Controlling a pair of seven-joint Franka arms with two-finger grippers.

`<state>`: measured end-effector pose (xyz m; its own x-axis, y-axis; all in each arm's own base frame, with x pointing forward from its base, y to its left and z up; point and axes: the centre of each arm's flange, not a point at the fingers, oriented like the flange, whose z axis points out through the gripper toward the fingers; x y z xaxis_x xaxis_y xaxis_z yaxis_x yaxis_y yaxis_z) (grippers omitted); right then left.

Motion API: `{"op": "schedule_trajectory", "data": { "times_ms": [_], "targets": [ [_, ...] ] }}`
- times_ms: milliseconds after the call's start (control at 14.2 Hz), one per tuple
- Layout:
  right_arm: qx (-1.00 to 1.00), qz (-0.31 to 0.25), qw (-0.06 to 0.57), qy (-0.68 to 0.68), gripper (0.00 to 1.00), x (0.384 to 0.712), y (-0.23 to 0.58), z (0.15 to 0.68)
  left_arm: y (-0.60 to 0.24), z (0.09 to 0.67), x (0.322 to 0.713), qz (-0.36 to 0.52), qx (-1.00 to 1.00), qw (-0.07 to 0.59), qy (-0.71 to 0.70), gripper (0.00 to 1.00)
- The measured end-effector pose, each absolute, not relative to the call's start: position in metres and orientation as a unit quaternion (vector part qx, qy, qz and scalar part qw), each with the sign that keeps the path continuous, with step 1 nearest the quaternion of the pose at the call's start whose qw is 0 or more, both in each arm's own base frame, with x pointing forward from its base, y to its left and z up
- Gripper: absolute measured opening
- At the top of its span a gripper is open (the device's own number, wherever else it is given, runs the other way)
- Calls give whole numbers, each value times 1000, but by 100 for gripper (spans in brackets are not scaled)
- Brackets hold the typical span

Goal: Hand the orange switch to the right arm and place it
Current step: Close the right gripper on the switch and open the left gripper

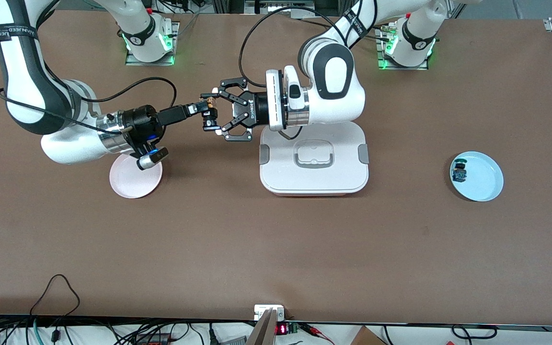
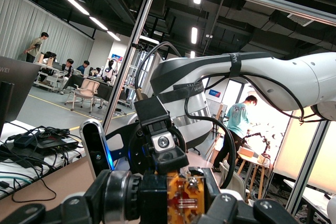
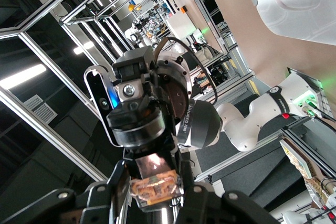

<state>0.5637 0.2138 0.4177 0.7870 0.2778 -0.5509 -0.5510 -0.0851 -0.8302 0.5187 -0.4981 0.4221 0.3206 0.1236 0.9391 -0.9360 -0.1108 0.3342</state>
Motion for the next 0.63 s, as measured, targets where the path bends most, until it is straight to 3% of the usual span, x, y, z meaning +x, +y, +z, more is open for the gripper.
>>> {"op": "schedule_trajectory", "data": {
  "times_ms": [212, 423, 635],
  "targets": [
    [-667, 310, 669, 103, 44, 564, 213, 418, -497, 422, 520, 469, 585, 561, -350, 75],
    [-664, 309, 672, 110, 41, 566, 201, 417, -488, 420, 528, 475, 592, 550, -348, 100],
    [-663, 310, 672, 112, 41, 566, 199, 415, -487, 420, 529, 476, 592, 549, -348, 100]
  ]
}}
